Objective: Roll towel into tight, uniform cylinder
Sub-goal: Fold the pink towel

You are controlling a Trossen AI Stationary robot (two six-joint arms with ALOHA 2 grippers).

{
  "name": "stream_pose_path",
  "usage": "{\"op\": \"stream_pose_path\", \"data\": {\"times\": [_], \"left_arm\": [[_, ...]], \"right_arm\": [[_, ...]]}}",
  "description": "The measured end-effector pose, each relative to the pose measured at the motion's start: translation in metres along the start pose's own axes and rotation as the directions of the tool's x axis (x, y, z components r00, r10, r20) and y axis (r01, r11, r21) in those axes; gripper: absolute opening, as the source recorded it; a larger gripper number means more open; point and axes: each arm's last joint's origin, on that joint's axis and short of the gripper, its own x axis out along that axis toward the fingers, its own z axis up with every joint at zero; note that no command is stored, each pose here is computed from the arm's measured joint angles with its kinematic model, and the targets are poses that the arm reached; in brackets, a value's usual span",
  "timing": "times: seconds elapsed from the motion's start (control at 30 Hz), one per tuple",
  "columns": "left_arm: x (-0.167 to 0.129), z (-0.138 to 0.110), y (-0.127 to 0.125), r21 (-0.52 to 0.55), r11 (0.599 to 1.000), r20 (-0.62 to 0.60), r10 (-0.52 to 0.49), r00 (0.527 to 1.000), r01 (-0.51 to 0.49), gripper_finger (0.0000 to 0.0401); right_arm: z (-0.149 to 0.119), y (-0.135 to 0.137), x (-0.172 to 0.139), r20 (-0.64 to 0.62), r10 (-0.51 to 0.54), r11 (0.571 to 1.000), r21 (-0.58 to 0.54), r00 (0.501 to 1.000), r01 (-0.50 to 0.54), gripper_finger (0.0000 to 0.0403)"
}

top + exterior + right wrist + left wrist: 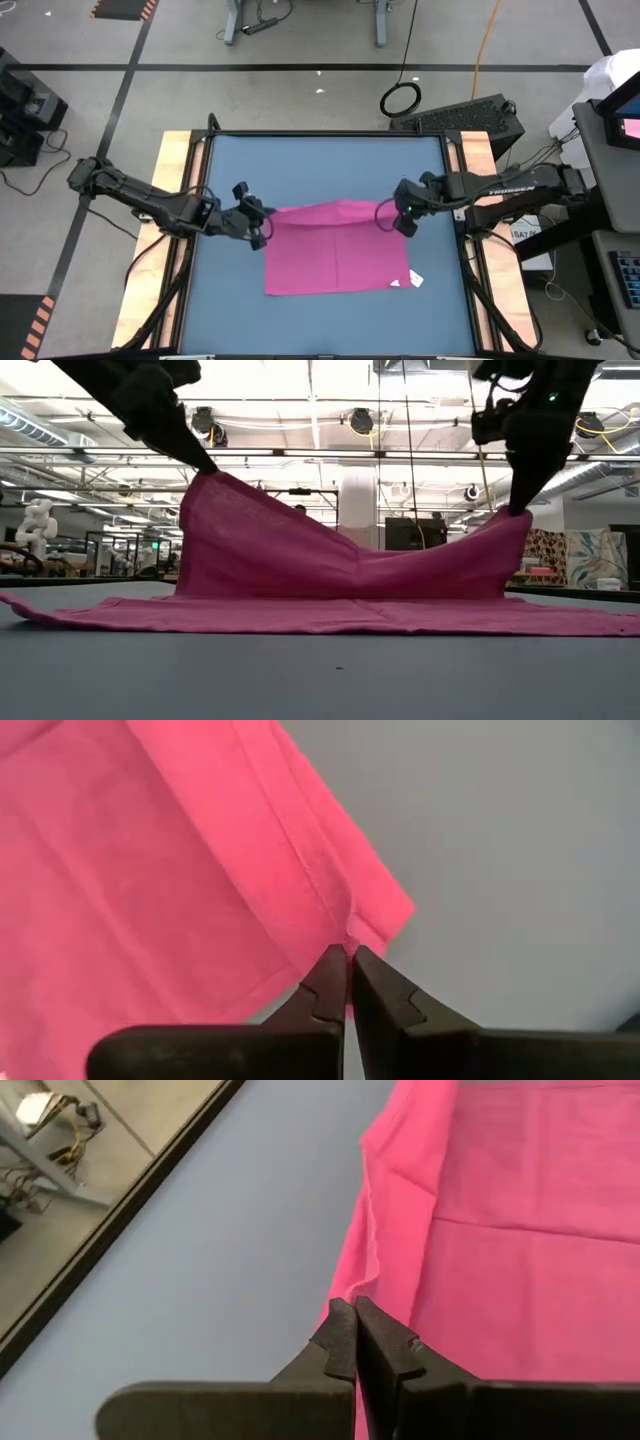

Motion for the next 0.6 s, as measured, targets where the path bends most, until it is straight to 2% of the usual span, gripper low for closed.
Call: {"op": "stream_pose_path", "data": {"times": [0.37,0.6], "left_arm": [[-0.017,-0.009,-0.027,-0.017,0.993,0.017,-0.113,0.993,0.113,0.0000],[-0.023,-0.016,-0.042,-0.030,0.991,0.023,-0.130,0.991,0.131,0.0000]], "right_arm": [[-0.021,0.028,-0.009,0.010,0.070,0.998,0.003,0.998,-0.070,0.0002],[-0.034,0.041,-0.015,0.021,0.097,0.995,0.020,0.995,-0.097,0.0002]]}}
